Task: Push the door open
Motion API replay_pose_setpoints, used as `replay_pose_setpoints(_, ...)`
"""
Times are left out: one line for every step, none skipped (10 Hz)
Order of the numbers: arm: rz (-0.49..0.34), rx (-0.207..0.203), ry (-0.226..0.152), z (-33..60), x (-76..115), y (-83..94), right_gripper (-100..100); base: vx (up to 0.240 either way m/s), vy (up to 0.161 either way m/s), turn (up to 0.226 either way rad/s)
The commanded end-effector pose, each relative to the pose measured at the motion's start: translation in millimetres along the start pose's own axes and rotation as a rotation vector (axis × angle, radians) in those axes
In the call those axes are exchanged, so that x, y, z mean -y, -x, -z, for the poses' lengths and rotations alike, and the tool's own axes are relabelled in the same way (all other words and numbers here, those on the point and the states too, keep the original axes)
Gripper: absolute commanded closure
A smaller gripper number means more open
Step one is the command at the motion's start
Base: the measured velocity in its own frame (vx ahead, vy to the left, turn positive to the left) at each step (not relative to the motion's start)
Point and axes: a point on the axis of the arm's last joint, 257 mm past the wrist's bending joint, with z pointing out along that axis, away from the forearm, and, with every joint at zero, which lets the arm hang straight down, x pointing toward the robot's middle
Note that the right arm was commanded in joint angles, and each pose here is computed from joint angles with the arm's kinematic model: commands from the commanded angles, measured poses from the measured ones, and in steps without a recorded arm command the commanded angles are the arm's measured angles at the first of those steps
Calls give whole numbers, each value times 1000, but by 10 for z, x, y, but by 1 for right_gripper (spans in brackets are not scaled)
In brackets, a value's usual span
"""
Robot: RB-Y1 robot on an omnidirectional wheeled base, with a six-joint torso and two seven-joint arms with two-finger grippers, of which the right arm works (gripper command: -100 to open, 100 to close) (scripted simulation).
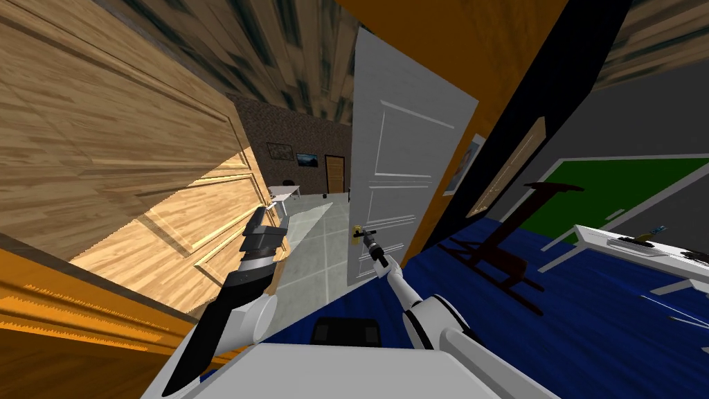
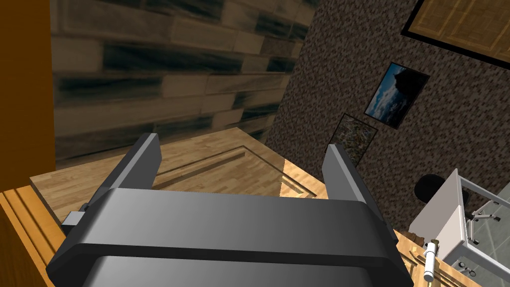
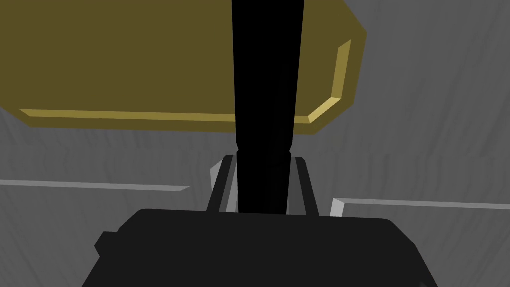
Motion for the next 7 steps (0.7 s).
replay_pose_setpoints(-2, -1, 2, -1, -5, -7, 100, -11, -2, -4)
replay_pose_setpoints(-2, -1, 2, -1, -5, -7, 100, 0, 0, 0)
replay_pose_setpoints(0, 23, -3, 25, 18, 103, 100, 93, 53, -32)
replay_pose_setpoints(0, 28, -3, 29, 18, 129, 100, 136, 90, -43)
replay_pose_setpoints(0, 40, -3, 39, 16, 183, 100, 151, 105, -48)
replay_pose_setpoints(0, 53, -3, 50, 15, 244, 100, 143, 136, -66)
replay_pose_setpoints(0, 67, -3, 63, 14, 312, 100, 165, 130, -45)
